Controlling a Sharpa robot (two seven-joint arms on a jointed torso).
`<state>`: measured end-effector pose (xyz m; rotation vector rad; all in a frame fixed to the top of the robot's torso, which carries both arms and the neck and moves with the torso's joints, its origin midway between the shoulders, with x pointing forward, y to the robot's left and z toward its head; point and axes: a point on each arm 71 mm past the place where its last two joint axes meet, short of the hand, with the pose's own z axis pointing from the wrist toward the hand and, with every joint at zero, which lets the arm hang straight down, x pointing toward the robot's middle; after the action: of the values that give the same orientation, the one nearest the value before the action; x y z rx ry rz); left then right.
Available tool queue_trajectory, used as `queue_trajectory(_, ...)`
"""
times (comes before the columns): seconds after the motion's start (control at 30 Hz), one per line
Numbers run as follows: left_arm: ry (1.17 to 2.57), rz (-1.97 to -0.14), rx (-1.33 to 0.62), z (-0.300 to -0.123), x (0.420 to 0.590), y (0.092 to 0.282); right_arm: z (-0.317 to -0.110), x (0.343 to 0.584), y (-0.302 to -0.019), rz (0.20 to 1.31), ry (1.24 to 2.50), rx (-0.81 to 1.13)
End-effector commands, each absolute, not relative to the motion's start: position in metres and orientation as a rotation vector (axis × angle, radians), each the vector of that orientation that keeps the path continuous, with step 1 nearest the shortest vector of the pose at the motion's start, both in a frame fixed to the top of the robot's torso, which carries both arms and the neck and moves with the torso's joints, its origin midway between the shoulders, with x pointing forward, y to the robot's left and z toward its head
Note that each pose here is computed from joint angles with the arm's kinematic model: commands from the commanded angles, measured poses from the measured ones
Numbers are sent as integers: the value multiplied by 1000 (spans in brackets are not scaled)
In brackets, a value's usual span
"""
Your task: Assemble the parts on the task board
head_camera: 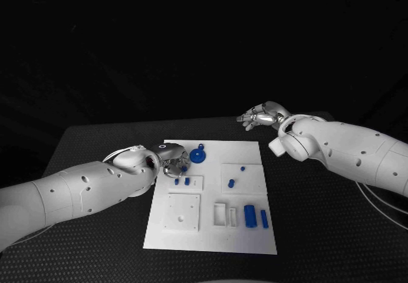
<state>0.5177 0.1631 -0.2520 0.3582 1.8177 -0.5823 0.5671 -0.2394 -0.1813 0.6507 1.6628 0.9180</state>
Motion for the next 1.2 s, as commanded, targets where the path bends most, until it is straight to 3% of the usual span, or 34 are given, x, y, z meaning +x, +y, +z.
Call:
queue_trajectory(0.03,1815,-591,353,-251,517,162,-182,567,-238,932,1672,643)
queue_trajectory(0.97,1801,-526,335,-251,520,176,-182,567,-239,930,1672,644)
queue_trajectory(1.13,1770,-520,318,-246,522,184,-182,567,-241,925,1673,640)
queue_trajectory(1.2,1738,-536,270,-237,527,187,-182,566,-241,925,1690,615)
